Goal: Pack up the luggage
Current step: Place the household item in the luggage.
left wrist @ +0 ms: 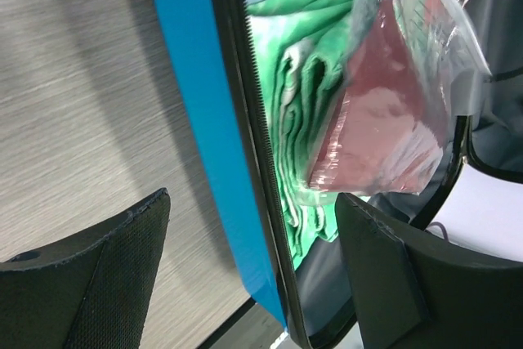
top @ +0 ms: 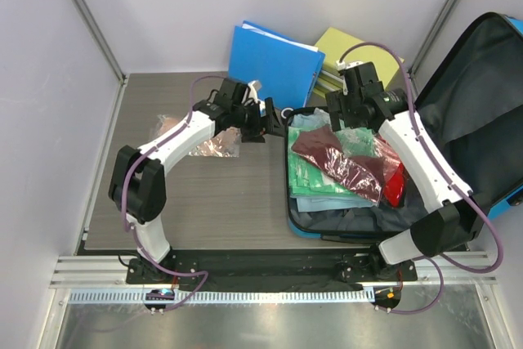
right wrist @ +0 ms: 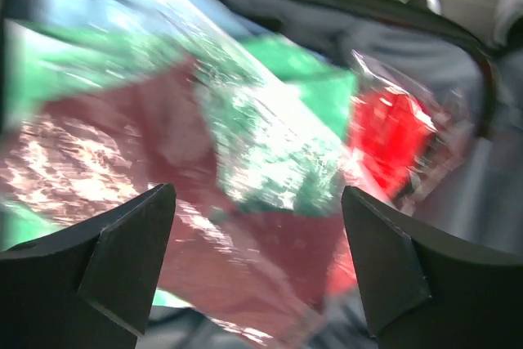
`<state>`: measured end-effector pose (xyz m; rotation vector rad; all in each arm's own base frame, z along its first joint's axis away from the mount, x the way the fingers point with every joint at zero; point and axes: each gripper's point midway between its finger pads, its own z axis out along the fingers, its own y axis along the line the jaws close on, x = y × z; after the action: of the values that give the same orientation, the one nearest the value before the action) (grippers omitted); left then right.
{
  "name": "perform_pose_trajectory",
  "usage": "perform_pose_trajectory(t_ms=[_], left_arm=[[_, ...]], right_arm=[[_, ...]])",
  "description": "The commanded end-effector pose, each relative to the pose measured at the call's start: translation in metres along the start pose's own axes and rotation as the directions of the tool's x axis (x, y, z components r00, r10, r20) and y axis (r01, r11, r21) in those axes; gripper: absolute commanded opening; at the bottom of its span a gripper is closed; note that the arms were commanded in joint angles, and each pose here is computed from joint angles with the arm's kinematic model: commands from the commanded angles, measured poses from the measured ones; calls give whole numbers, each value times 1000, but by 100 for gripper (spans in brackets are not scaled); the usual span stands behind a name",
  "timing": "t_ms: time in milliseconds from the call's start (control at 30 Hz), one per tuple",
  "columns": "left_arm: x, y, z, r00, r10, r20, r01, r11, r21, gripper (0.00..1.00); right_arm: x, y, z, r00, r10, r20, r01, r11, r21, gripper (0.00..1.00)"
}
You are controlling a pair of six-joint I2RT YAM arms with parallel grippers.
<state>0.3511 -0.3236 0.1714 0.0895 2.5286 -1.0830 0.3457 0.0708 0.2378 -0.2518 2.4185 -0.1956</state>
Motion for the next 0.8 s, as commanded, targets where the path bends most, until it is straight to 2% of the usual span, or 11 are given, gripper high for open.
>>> perform_pose_trajectory(t_ms=[0, 100, 167, 333, 433, 633, 767], left_arm=[[-9, -15, -17, 998, 25, 64, -28, 999, 38, 82], [-6, -12, -18, 998, 17, 66, -19, 999, 34, 83], [-2, -9, -18, 998, 11, 60, -13, 1000, 28, 82], [2, -3, -20, 998, 9, 68, -10, 1000, 11, 82], [5, 1, -20, 998, 2, 66, -2, 1000, 1, 82], [10, 7, -19, 998, -3, 62, 4, 1000, -14, 83], [14, 12, -16, 999, -10, 52, 11, 1000, -23, 82]], right_arm=[[-38, 38, 0, 985, 141, 102, -119, 973, -197, 89], [-37, 56, 35, 988, 133, 73, -112, 966, -232, 89], [-42, 60, 53, 987, 129, 99, -103, 967, -232, 89], [-18, 80, 94, 999, 49, 14, -44, 960, -277, 88], [-4, 96, 82, 999, 42, -17, -45, 927, -372, 86], [26, 111, 37, 997, 72, -28, -77, 881, -467, 85], [55, 125, 18, 994, 69, -80, -100, 852, -513, 85]])
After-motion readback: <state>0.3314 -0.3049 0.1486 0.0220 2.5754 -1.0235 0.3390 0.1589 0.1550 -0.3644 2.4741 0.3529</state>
